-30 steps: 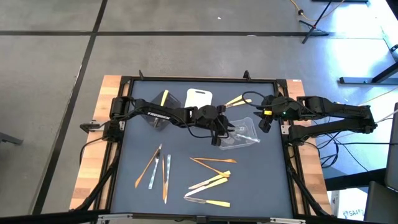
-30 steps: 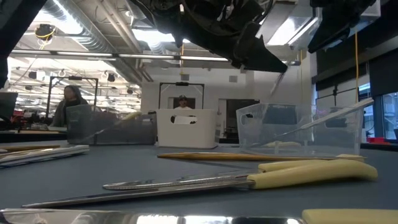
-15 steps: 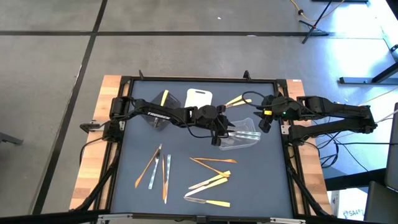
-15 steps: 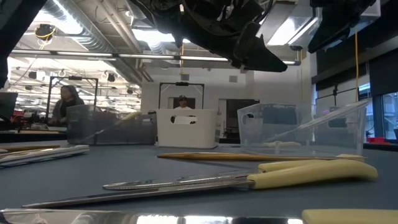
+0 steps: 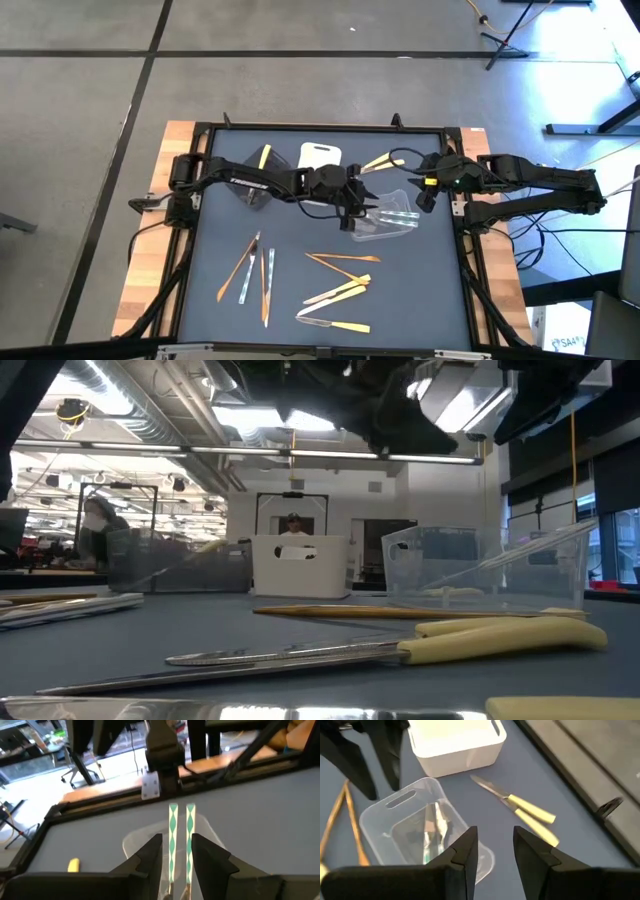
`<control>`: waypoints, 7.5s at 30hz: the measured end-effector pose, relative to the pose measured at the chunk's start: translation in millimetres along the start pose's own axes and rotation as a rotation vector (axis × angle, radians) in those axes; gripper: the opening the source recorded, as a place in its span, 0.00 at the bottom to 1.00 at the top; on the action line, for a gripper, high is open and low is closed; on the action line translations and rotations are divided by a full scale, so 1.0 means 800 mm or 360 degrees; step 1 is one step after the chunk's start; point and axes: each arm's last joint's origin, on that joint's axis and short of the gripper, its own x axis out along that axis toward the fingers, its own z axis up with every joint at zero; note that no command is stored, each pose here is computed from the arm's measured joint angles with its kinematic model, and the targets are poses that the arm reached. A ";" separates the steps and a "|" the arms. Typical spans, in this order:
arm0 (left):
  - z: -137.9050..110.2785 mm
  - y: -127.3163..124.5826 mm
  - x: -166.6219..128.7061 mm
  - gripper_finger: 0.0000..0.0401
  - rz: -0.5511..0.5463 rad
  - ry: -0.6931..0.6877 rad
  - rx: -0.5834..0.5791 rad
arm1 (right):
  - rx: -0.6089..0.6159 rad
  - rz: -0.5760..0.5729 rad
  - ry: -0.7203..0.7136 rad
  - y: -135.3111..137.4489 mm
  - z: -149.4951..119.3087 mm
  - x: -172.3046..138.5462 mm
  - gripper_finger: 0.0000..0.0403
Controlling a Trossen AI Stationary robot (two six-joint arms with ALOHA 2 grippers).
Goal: Sort silverware by color (type)
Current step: Put the yellow knife into the black bin
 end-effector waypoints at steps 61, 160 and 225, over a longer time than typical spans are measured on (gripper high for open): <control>-0.013 0.126 -0.192 0.24 0.0165 0.0110 -0.0270 | -0.0464 0.0341 0.0784 -0.178 -0.021 0.259 0.27; -0.014 0.128 -0.192 0.24 0.0221 0.0130 -0.0276 | -0.0530 0.0354 0.1643 -0.169 -0.063 0.232 0.09; 0.002 0.114 -0.263 0.24 0.0323 0.0267 -0.0853 | -0.2260 -0.0477 0.0181 0.086 0.187 0.171 0.10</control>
